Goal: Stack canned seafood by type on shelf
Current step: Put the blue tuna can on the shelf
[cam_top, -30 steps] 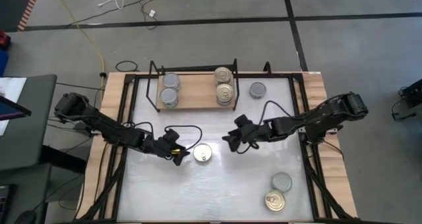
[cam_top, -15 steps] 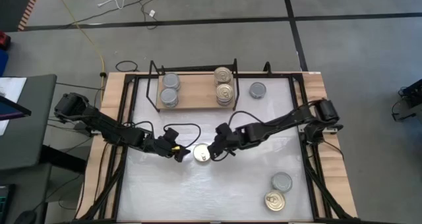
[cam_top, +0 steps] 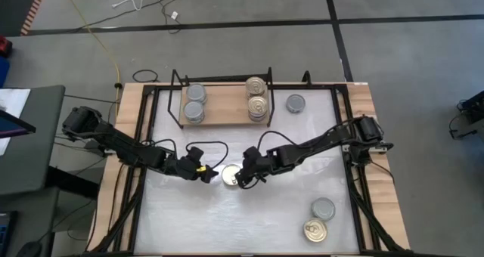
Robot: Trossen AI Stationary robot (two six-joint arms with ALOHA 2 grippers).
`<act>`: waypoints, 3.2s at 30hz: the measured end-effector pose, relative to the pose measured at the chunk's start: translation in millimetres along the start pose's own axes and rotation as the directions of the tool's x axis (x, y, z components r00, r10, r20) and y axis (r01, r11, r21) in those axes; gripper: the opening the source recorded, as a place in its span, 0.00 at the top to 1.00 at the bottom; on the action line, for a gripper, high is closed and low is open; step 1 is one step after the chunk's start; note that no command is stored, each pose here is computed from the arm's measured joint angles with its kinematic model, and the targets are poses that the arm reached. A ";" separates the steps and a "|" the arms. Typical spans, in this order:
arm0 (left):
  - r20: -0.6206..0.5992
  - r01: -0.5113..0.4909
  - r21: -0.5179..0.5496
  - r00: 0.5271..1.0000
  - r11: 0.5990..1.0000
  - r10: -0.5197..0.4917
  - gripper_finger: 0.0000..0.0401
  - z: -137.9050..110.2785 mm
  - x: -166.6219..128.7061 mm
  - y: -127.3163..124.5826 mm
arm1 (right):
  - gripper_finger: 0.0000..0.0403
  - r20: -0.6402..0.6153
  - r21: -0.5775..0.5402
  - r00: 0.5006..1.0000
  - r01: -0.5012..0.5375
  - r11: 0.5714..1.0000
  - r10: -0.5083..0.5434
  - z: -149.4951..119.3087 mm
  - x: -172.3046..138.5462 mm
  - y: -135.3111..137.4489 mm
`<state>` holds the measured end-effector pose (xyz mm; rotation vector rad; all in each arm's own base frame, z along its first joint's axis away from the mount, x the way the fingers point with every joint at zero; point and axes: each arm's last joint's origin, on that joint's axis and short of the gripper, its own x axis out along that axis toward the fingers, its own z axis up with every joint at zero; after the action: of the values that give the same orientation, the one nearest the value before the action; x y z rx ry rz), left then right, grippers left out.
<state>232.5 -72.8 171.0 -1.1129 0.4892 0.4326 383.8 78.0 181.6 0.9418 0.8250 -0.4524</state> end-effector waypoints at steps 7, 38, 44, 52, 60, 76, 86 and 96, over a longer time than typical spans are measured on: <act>0.018 -0.002 0.002 1.000 1.000 0.002 0.53 0.6 0.0 0.0 | 0.41 -0.005 -0.015 1.000 -0.002 1.000 0.002 -3.2 -0.4 1.3; 0.039 -0.006 -0.139 0.999 0.990 0.011 0.13 -1.0 3.5 1.4 | 0.60 0.032 0.033 0.999 0.019 0.999 -0.020 -2.7 25.7 -7.5; -0.018 -0.010 -0.191 1.000 0.981 0.006 0.13 -16.5 31.4 9.0 | 0.65 0.037 0.037 0.999 -0.005 0.999 0.003 -2.7 30.1 -5.7; -0.028 0.026 -0.235 0.999 0.972 -0.034 0.13 -21.8 44.1 10.1 | 0.69 0.034 0.034 0.999 -0.002 0.999 0.001 -2.9 30.2 -6.0; -0.032 0.034 -0.252 0.999 0.967 -0.043 0.13 -18.2 45.4 9.8 | 0.79 0.033 0.036 0.999 0.001 0.999 -0.003 -3.0 30.2 -6.3; -0.054 0.058 -0.282 0.996 0.958 -0.076 0.13 -18.8 45.6 5.3 | 0.87 0.033 0.037 0.999 0.005 0.999 -0.006 -1.9 30.3 -6.9; -0.114 0.111 -0.345 0.981 0.932 -0.159 0.13 -38.3 76.4 3.7 | 0.87 0.028 0.053 0.999 0.044 0.998 -0.046 -3.4 29.2 -10.0; -0.146 0.103 -0.344 0.976 0.933 -0.161 0.13 -39.7 75.5 2.9 | 0.87 0.022 0.054 0.999 0.048 0.997 -0.049 -6.1 29.1 -9.6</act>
<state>286.2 -101.7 111.3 -1.5130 0.4986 0.3081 392.9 78.2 151.7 0.9658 0.8198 -0.5286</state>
